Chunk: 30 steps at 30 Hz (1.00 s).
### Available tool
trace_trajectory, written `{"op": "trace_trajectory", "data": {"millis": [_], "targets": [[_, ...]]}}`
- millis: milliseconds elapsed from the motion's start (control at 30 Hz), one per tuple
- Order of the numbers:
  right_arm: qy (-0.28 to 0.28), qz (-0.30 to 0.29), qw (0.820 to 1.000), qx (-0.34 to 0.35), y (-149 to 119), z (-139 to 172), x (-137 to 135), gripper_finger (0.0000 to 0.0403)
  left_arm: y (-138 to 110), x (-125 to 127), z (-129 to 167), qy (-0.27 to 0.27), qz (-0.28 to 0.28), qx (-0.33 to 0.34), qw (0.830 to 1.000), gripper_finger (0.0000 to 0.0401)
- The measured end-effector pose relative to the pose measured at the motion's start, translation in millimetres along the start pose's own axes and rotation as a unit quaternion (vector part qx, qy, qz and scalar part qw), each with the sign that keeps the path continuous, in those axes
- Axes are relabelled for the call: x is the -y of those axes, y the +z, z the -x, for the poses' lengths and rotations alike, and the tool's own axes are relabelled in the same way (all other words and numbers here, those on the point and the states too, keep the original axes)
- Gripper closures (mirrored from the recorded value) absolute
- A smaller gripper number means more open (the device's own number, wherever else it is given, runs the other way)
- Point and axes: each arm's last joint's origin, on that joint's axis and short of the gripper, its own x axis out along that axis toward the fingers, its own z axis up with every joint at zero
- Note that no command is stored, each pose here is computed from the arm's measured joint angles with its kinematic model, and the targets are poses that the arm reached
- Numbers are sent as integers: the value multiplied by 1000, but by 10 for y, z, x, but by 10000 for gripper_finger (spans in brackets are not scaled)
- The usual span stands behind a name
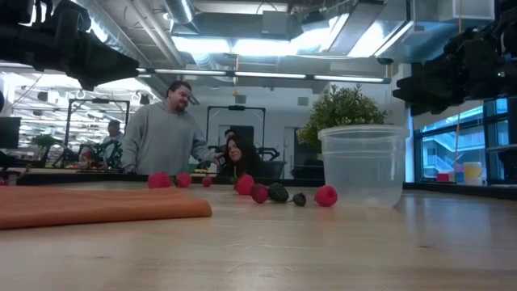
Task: Pick and placing Produce into tupperware
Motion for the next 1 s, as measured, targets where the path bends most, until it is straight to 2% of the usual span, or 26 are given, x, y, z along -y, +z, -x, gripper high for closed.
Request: {"op": "trace_trajectory", "data": {"millis": [367,800,1000], "targets": [[1,12,1000,12,24,0,-1,180,0,0,0,0,0,0,1000,248],[1,-18,1000,16,30,0,-1,180,-1,0,0,0,0,0,1000,248],[1,-62,998,14,27,0,-1,180,0,0,0,0,0,0,1000,248]]}}
